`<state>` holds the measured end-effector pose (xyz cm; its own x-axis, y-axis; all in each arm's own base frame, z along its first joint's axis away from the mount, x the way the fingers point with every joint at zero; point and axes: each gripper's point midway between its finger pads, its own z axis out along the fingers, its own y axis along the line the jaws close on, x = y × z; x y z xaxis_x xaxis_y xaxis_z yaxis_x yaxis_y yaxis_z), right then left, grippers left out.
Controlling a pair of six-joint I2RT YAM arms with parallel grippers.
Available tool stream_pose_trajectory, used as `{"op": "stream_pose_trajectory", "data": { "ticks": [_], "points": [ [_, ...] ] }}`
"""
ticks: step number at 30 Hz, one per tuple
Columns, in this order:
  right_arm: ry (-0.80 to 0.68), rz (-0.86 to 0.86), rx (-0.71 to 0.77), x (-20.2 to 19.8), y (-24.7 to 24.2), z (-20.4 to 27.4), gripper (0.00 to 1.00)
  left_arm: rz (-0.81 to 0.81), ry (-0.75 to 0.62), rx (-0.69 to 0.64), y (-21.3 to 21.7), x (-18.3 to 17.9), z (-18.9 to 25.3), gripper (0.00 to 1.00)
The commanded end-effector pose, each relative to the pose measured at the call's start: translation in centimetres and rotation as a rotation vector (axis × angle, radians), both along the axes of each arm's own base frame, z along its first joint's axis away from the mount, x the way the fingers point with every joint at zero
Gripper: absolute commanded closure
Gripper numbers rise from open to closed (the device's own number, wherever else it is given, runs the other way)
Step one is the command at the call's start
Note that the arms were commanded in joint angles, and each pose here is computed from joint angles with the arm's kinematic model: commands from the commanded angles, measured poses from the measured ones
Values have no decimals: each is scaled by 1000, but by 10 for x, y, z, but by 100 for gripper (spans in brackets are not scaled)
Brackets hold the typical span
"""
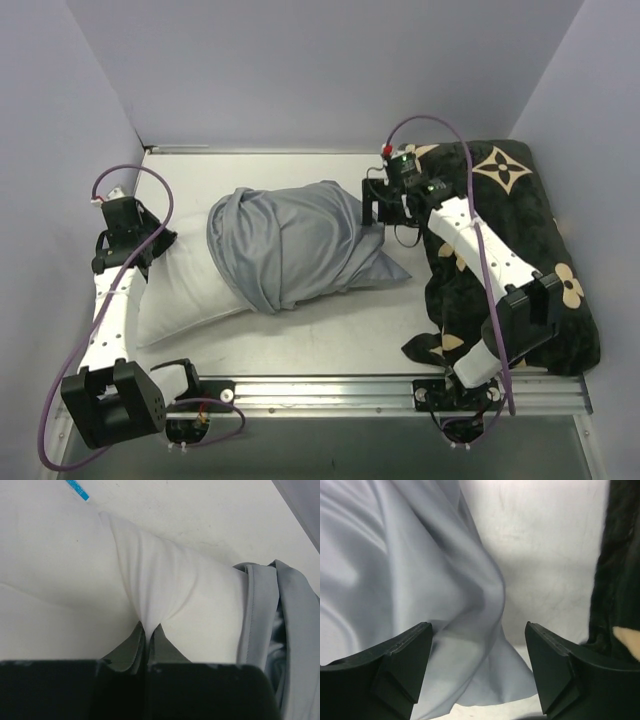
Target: Remove the pillowcase from the pillow
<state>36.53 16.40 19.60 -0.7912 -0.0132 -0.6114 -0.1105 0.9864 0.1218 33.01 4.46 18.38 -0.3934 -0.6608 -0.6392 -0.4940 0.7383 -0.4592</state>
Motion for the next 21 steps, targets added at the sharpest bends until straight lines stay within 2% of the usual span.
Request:
{"op": "stream_pose_trajectory", "data": {
  "ticks": [1,4,6,7,10,13,14,16,17,21],
  "points": [
    [-32,54,44,-19,7,0,22,56,-60,85,21,10,15,100],
    [19,76,141,-45,18,-26,18,53,-58,80,20,10,11,100],
    [4,63,199,-49,22,-33,17,48,-60,73,18,11,9,100],
    [55,54,243,-60,27,-50,17,46,-55,69,16,11,6,100],
    [78,65,335,-63,41,-57,25,46,-58,69,14,11,6,100],
    [101,35,374,-65,38,-61,46,54,-61,77,16,11,8,100],
    [115,34,393,-67,36,-63,66,56,-68,78,16,12,11,100],
    [103,-22,425,-61,18,-59,86,62,-71,81,18,14,13,100],
    [112,-38,438,-62,12,-61,99,66,-70,80,19,14,13,100],
    [23,-173,413,-51,-43,-39,100,82,-73,83,26,20,18,100]
  ]
}}
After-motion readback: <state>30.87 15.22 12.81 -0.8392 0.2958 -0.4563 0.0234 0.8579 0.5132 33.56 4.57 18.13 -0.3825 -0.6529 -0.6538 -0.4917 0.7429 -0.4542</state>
